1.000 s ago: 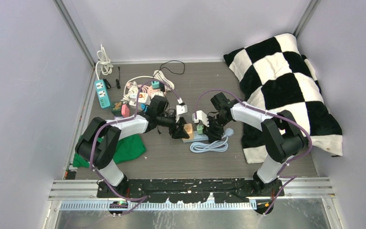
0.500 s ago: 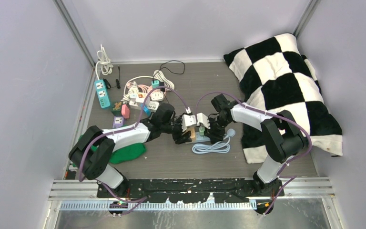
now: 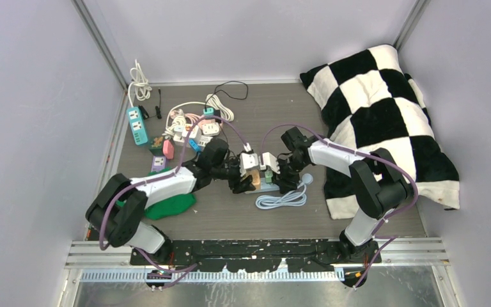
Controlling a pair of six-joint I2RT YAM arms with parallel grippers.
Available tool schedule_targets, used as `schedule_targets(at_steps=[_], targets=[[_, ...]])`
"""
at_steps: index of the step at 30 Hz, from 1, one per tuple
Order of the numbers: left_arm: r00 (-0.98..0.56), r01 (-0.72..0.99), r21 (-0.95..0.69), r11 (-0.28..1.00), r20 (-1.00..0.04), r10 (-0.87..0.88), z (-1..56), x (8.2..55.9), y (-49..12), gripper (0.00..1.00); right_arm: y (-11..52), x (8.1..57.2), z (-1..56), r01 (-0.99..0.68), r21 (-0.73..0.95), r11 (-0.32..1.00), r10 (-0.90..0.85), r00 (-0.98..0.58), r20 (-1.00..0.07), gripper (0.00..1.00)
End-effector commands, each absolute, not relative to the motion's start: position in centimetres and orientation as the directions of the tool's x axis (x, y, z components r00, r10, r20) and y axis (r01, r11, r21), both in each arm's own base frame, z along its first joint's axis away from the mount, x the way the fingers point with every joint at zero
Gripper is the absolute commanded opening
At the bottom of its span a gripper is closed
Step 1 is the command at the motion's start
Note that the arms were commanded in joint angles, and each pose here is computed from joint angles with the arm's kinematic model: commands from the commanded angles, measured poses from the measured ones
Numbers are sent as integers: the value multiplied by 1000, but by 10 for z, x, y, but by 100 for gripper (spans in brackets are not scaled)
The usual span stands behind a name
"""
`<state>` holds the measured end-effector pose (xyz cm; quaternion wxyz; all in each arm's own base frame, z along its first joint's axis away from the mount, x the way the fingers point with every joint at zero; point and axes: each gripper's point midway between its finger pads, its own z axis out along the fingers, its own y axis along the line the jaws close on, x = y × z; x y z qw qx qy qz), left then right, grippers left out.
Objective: Pull the plug off the socket
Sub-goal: Remove the plug from the socket.
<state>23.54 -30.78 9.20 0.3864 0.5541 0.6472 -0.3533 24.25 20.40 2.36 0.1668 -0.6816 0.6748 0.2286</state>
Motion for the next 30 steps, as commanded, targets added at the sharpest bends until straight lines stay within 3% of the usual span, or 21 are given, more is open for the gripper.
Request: schedule_targets(at_steps=[1,4,8,11,16,18,20,24,28,30], targets=[[94,968,203,145,-837,539,112,247,-301,0,216,256,40,-1000,6,-12,-821,6,-572,1],[-130,948,45,316,-849,512,120,257,-297,0,216,256,39,-1000,0,-15,-826,12,-563,1],[-278,930,-170,325,-905,323,142,259,-314,0,216,256,38,-1000,-2,-15,-831,13,-556,1],[-221,945,-117,306,-917,332,137,256,-315,0,216,256,37,-1000,-2,-15,-832,14,-554,1],[149,929,313,196,-803,577,113,250,-301,0,216,256,36,-1000,-6,-16,-836,17,-549,1],[120,925,292,243,-832,542,120,253,-298,0,216,256,36,-1000,-8,-17,-837,19,-547,1],[24,957,145,252,-903,429,133,249,-299,0,216,256,35,-1000,-10,-18,-840,20,-543,1],[-136,979,-99,179,-969,207,153,240,-308,0,215,256,34,-1000,-9,-16,-842,18,-539,1],[-133,984,-114,140,-982,137,159,236,-316,0,215,256,33,-1000,-10,-16,-844,19,-535,1],[-88,984,-56,170,-978,190,151,239,-314,0,216,255,34,-1000,-11,-19,-845,22,-535,1]])
